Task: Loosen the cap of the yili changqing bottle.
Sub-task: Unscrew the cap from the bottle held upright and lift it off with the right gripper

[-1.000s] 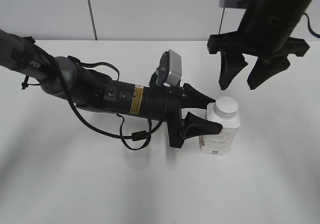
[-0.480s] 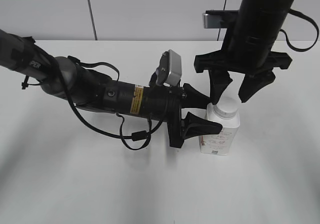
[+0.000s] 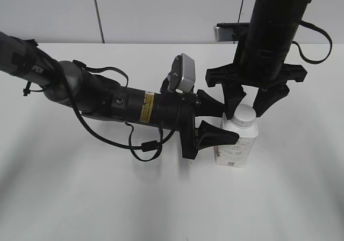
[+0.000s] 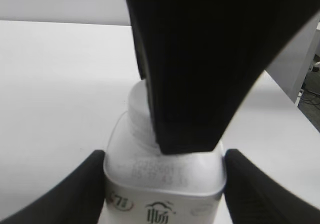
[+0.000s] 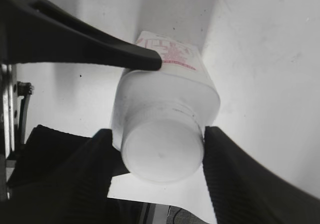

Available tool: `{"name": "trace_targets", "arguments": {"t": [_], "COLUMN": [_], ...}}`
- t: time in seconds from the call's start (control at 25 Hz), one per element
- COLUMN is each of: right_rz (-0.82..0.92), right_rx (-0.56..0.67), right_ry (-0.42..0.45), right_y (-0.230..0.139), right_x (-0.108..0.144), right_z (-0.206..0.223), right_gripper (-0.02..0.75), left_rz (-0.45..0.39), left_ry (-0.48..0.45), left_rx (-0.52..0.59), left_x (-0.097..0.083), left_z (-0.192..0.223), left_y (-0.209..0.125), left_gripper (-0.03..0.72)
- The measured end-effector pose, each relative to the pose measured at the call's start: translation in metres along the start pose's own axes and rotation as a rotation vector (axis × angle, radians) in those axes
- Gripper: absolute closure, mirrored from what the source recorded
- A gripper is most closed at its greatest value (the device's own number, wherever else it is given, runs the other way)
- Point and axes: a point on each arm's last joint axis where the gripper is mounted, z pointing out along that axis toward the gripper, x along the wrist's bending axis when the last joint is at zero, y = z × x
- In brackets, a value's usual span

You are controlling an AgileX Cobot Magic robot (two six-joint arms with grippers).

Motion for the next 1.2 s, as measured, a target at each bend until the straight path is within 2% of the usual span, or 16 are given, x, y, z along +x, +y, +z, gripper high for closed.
{"name": "trace_targets", "arguments": {"t": [0.12, 0.4, 0.52, 0.68, 1.0, 1.08, 1.2], "right_rz": [-0.001, -0.009, -0.089, -0.419, -1.219, -1.344, -1.421], "right_rx": [-0.003, -0.003, -0.002, -0.007, -0.028, -0.036, -0.043], "right_ry": [-0.005, -0.006, -0.006, -0.008, -0.021, -0.027, -0.033], "right_y": [0.0002, 0.0002, 0.0002, 0.0007, 0.0029, 0.0038, 0.0045], "right_x": [-0.0005, -0.0005, -0.0005, -0.0006, -0.0001, 0.0001, 0.0003], "right_z": [0.0, 0.0, 0.0, 0.0, 0.0, -0.0001, -0.0001], "right_gripper": [0.344, 0.349, 0.349, 0.35, 0.351, 0.351, 0.351], "left_rz": [0.0, 0.0, -0.001, -0.001, -0.01, -0.013, -0.014], "left_ry": [0.0, 0.0, 0.0, 0.0, 0.006, 0.013, 0.017], "left_rx": [0.0, 0.001, 0.001, 0.001, 0.001, 0.001, 0.0], "left_x": [0.0, 0.0, 0.0, 0.0, 0.0005, 0.0015, 0.0022], "left_z": [0.0, 0.0, 0.0, 0.0, 0.0, -0.0007, -0.0013], "left_y": [0.0, -0.0001, -0.0001, -0.0001, -0.0001, -0.0003, -0.0004], "left_gripper": [0.251, 0.251, 0.251, 0.251, 0.251, 0.253, 0.253]}}
